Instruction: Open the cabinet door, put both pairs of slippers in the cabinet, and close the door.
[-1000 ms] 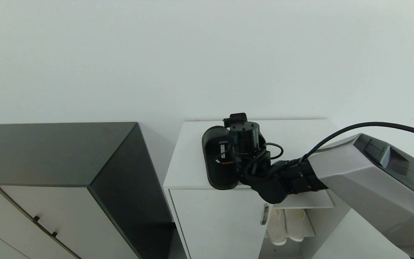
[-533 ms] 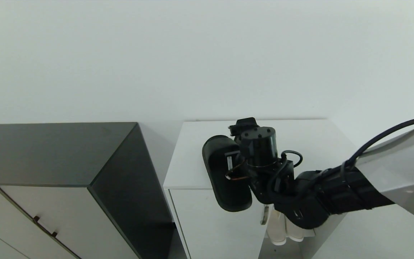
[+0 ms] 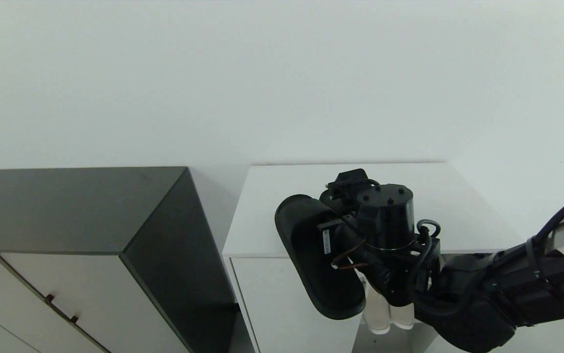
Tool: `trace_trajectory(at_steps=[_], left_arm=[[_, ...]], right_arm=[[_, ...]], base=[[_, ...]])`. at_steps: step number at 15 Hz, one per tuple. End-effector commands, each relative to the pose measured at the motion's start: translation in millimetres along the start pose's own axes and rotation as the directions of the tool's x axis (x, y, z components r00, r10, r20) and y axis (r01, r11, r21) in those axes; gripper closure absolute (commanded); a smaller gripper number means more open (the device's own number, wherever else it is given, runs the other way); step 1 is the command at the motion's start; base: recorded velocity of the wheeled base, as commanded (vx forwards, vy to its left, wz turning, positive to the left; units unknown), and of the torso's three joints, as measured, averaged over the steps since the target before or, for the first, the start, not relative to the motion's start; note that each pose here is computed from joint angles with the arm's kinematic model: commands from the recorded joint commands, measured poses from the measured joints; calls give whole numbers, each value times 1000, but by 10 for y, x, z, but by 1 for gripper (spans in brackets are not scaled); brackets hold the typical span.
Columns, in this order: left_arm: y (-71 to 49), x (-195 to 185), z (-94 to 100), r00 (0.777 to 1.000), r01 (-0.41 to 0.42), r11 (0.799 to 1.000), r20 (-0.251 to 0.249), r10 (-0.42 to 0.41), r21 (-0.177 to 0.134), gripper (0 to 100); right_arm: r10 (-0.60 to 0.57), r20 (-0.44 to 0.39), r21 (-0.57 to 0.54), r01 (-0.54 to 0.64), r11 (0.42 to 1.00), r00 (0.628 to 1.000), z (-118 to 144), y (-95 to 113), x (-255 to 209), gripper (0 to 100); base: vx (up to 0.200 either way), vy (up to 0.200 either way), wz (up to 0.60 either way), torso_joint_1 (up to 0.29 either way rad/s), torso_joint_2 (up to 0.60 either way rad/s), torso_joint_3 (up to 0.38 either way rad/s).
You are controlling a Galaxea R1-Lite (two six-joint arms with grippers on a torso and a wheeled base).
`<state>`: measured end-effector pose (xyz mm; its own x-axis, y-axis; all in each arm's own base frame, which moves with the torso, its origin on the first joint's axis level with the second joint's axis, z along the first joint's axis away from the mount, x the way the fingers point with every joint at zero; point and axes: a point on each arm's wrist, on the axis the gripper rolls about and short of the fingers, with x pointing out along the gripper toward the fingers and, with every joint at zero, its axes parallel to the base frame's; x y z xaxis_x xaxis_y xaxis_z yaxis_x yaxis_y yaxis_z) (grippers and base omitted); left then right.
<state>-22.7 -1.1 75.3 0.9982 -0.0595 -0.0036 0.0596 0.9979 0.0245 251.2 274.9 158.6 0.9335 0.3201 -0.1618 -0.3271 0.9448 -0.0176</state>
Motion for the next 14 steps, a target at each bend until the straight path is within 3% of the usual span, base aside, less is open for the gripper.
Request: trace_trajectory(at_steps=[1, 14], left_arm=[[0, 1, 0, 1000, 0, 1000, -1, 0, -2, 100], [1, 1, 0, 1000, -1, 1000, -1, 1, -3, 100]], right_arm=[[-2, 6, 3, 2, 1000, 1000, 27, -14, -26, 100], [-11, -30, -26, 10, 1000, 999, -85, -63, -95, 100]], base=[[-200, 0, 0, 2, 2, 2], [-200, 0, 0, 0, 1, 4]])
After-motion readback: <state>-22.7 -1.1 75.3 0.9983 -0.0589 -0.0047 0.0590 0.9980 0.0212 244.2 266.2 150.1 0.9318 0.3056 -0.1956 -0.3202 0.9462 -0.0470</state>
